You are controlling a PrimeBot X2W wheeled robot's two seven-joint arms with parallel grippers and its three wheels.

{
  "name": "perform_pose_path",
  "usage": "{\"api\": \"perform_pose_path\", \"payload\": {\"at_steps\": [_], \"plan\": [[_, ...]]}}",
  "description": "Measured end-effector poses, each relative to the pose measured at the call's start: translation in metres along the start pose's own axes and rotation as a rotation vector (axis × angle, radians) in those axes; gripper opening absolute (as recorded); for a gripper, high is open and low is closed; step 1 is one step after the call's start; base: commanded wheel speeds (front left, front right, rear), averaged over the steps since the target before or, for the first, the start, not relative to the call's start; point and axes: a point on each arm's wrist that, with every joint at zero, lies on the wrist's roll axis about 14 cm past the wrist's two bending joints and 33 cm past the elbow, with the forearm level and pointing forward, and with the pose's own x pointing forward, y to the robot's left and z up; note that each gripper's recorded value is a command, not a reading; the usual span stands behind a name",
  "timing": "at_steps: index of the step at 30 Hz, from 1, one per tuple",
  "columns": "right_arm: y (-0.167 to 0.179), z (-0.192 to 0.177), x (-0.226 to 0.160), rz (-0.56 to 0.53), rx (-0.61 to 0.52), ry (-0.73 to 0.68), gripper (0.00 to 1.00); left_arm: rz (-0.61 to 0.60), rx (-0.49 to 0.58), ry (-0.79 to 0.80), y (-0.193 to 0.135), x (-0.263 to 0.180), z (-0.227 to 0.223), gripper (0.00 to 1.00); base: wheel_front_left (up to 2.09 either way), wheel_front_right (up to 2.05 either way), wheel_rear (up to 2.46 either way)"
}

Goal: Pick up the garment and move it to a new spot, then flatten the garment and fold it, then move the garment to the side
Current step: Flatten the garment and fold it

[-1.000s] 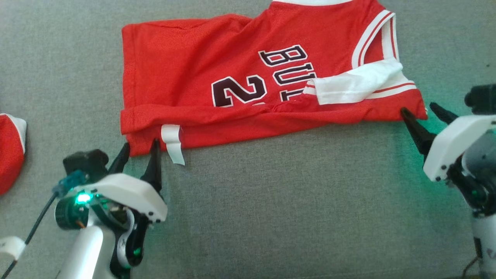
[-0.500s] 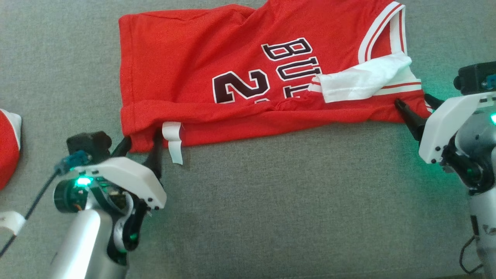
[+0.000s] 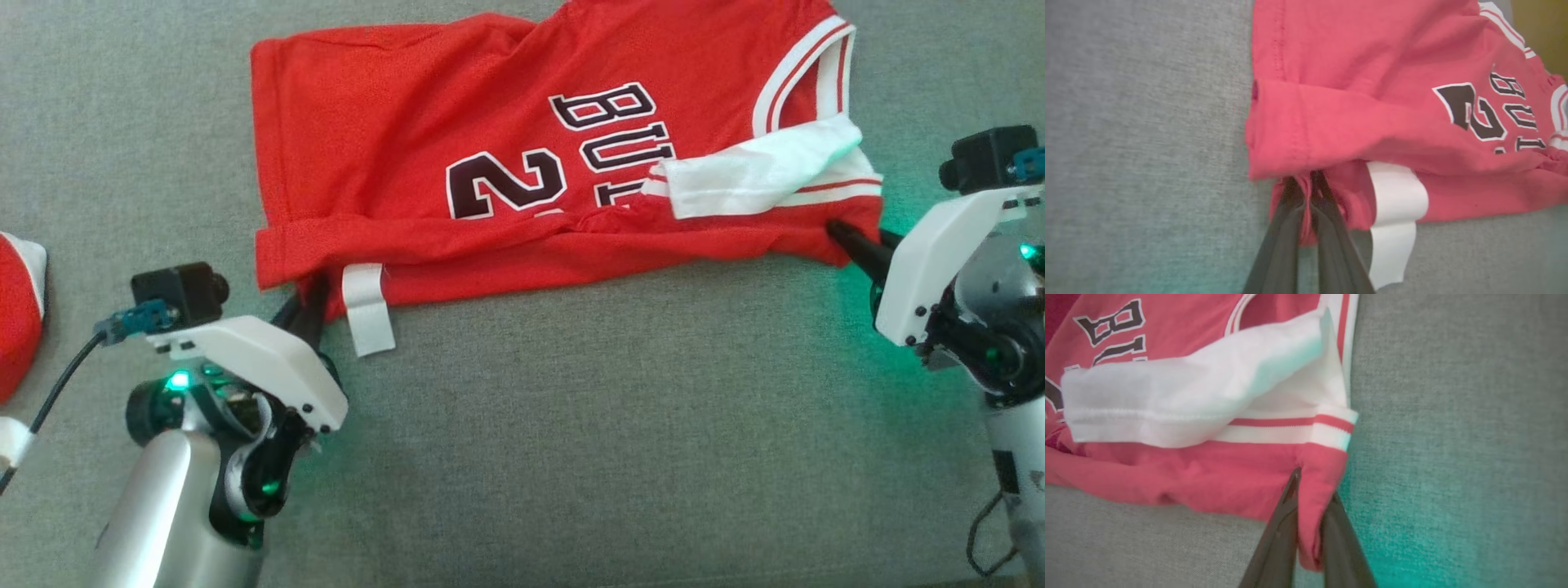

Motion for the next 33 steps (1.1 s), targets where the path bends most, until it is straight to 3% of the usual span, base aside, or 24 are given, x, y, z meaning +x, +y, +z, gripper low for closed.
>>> {"api": "perform_pose_path", "payload": {"at_steps": [7,15,19,33], "plan": [[0.006,-0.004,-0.014,0.056,0.053,0.034,0.0,-0.116,-0.031,0.074,-0.027,-0.011,-0.006,0.0,0.0,0.0,0.0],[-0.012,0.01,-0.051,0.051,0.064,0.07,0.0,-0.146,0.011,0.105,-0.02,-0.048,0.02,0.0,0.0,0.0,0.0],[-0.021,0.011,-0.075,0.042,0.059,0.101,0.0,-0.178,-0.004,0.151,-0.026,-0.07,0.012,0.0,0.0,0.0,0.0],[-0.028,-0.081,-0.115,0.017,0.085,0.358,0.0,-0.161,-0.112,0.262,-0.023,-0.112,-0.063,0.0,0.0,0.0,0.0]]}}
